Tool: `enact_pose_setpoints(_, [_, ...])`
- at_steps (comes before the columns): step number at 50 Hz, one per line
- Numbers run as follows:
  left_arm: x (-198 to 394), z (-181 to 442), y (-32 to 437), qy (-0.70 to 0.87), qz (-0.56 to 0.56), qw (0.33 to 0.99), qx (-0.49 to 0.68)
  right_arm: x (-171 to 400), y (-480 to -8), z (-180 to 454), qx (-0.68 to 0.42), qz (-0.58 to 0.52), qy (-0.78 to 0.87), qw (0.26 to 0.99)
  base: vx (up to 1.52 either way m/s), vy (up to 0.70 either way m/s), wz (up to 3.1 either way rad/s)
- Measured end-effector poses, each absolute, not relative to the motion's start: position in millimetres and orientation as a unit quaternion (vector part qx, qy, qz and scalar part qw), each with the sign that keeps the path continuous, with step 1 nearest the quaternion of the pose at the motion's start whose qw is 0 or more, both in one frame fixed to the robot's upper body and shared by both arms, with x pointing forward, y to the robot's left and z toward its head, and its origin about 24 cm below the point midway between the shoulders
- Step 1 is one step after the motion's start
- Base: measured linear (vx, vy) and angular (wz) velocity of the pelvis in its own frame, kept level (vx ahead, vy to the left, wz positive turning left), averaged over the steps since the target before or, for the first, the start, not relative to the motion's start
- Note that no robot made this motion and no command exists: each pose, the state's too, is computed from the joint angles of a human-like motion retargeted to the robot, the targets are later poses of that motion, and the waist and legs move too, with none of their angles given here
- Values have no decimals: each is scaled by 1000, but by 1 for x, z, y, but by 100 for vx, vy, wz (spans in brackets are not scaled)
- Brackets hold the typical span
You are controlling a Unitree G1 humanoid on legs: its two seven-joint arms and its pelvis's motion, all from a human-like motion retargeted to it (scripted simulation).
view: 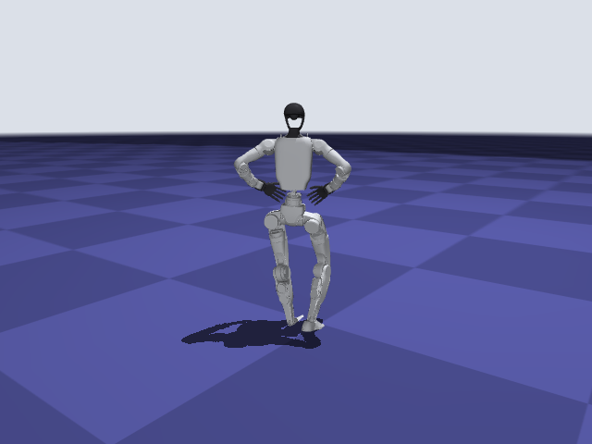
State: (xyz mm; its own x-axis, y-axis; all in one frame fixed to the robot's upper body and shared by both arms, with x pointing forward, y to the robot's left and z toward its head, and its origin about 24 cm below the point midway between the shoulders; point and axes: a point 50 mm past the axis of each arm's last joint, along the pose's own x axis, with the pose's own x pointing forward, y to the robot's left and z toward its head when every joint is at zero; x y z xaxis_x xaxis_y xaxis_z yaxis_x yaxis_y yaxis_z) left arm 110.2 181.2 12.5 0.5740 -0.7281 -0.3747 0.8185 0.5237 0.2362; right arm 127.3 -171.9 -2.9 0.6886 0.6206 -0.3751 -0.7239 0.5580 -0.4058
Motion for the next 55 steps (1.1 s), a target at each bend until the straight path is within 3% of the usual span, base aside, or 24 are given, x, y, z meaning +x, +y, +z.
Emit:
enact_pose_setpoints(37, [109,6,183,139,-470,849,197,129,-180,-10,-321,382,106,860,0,0,0])
enact_pose_setpoints(55, [107,-6,206,166,-385,881,220,124,-188,-20,-321,344,128,873,0,0,0])
